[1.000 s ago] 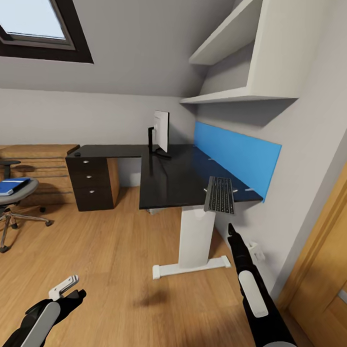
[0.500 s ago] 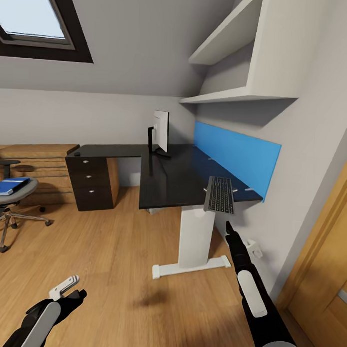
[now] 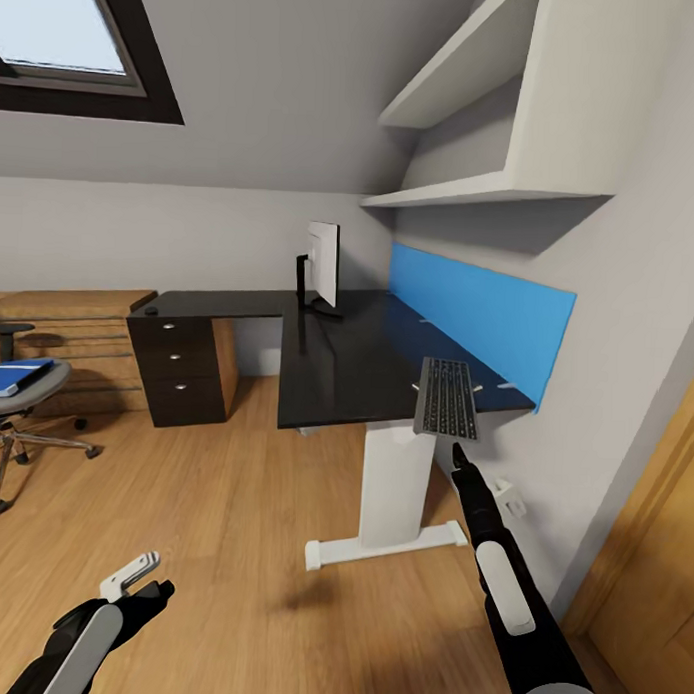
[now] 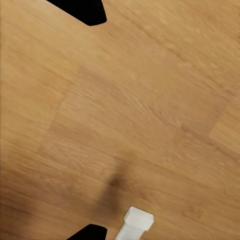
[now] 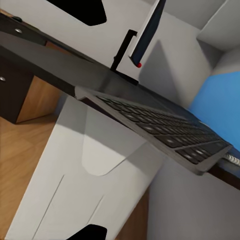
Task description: In the bedroom, organize the workspace by keeping the computer under the desk, ensuring the monitor is on the desk, placing the keyboard on the desk next to the monitor, placing the mouse on the desk next to the keyboard, moving the folder from the swivel chair onto the desk next to the mouse, stacking the notebook on top of the folder with the pen on top of the notebook, and positioning the swivel chair next to the desk.
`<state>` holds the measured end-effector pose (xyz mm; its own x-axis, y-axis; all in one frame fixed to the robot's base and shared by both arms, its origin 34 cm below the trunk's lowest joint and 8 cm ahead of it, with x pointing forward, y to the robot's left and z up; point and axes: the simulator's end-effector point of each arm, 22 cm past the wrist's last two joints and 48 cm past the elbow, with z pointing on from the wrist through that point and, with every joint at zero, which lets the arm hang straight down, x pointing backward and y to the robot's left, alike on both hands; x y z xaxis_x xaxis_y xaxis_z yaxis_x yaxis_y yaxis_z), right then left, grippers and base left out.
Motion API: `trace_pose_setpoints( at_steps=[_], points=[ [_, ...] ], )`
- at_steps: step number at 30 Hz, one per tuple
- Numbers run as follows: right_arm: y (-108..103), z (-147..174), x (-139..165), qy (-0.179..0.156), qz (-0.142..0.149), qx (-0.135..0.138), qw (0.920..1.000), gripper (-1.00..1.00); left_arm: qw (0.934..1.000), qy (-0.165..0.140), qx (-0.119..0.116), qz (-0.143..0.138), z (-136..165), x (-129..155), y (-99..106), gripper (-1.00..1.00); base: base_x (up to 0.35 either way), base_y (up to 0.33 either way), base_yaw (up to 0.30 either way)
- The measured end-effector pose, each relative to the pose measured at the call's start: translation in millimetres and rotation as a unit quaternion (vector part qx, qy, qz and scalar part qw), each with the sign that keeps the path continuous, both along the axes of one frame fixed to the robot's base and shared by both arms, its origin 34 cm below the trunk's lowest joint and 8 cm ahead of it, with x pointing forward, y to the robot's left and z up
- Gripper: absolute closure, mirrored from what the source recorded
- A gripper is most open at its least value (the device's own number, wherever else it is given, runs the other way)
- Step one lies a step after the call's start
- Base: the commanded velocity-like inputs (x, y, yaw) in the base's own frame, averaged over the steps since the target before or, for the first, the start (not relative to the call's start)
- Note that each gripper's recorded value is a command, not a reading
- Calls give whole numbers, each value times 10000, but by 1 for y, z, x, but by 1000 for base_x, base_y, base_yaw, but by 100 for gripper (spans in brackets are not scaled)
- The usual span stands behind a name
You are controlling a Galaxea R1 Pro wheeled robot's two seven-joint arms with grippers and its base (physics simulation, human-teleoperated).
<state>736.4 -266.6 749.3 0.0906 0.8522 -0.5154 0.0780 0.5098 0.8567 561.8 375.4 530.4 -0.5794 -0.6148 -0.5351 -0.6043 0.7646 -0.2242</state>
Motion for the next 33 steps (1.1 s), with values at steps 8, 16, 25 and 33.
trace_pose_setpoints(
  at_steps=[8,16,25,33],
  points=[
    [-2,-1,0,22,-22,6,10000,-100,10000,0,-2,-2,0,0,0,-100,119,1,0],
    [-4,-18,-3,107,-41,23,9999,-100,10000,-75,-5,-17,-3,2,-1,-100,11,0,0],
    [-3,-31,-5,98,-32,17,9999,-100,9999,-99,-7,-25,-14,1,-2,-100,1,0,0],
    [-3,-30,-5,82,-14,1,10000,-100,10000,-73,-7,-43,-14,0,-2,-100,0,0,0]
  ],
)
